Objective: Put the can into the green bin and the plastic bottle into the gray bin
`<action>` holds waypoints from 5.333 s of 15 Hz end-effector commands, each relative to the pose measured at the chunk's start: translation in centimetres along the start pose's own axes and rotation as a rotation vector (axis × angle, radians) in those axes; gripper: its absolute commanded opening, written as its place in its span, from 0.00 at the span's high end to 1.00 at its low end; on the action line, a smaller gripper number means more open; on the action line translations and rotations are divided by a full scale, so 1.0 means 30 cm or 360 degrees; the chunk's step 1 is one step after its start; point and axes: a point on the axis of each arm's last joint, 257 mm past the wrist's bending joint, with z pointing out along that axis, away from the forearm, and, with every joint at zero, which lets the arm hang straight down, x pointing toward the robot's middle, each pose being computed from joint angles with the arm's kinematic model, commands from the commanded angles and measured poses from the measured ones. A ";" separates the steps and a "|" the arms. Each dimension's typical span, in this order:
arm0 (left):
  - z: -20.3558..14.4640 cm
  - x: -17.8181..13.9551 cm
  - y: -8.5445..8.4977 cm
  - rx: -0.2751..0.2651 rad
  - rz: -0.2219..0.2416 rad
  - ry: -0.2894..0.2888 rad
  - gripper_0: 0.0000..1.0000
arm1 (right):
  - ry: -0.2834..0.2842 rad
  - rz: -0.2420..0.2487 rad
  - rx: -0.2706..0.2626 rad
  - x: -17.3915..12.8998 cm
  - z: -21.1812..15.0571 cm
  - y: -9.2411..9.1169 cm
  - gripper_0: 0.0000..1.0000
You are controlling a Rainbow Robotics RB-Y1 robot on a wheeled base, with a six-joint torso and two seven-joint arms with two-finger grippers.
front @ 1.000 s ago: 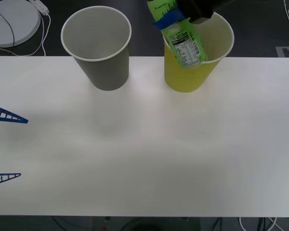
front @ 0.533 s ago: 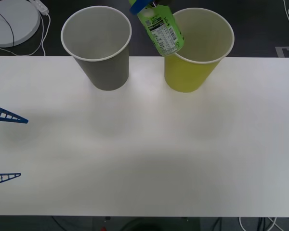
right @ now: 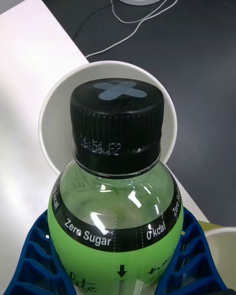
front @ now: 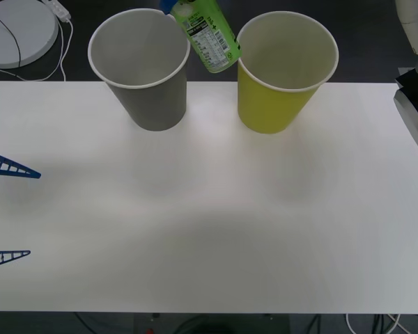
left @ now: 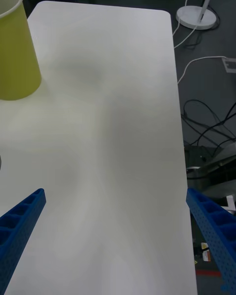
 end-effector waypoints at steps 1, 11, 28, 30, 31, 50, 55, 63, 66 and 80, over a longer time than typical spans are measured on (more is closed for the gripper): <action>0.000 0.000 0.000 0.0000 0.0000 0.0000 0.00 | 0.0017 0.0018 0.0016 -0.039 0.034 0.013 1.00; 0.000 0.000 0.000 0.0000 0.0000 0.0000 0.00 | 0.0009 0.0045 0.0086 -0.145 0.136 0.055 1.00; 0.000 0.000 0.000 0.0000 0.0000 0.0000 0.00 | -0.0066 0.0095 0.0157 -0.228 0.246 0.057 1.00; 0.000 0.000 0.000 0.0000 0.0000 0.0000 0.00 | -0.0063 0.0094 0.0167 -0.236 0.251 0.058 1.00; 0.000 0.000 0.000 0.0000 0.0000 0.0000 0.00 | -0.0061 0.0094 0.0163 -0.237 0.252 0.063 1.00; 0.000 0.000 0.000 0.0000 0.0000 0.0000 0.00 | -0.0076 0.0055 0.0157 -0.252 0.246 0.069 0.00; 0.000 0.000 0.000 0.0000 0.0000 0.0000 0.00 | -0.0087 -0.0016 0.0117 -0.250 0.232 0.058 0.00; 0.000 0.000 0.000 0.0000 0.0000 0.0000 0.00 | -0.0113 -0.0116 -0.0005 -0.205 0.156 0.083 0.00; 0.000 0.000 0.000 0.0000 0.0000 0.0000 0.00 | -0.0118 -0.0158 -0.0016 -0.183 0.129 0.091 0.00; 0.000 0.000 0.000 0.0000 0.0000 0.0000 0.00 | -0.0194 -0.0335 -0.0104 -0.033 0.002 0.141 0.00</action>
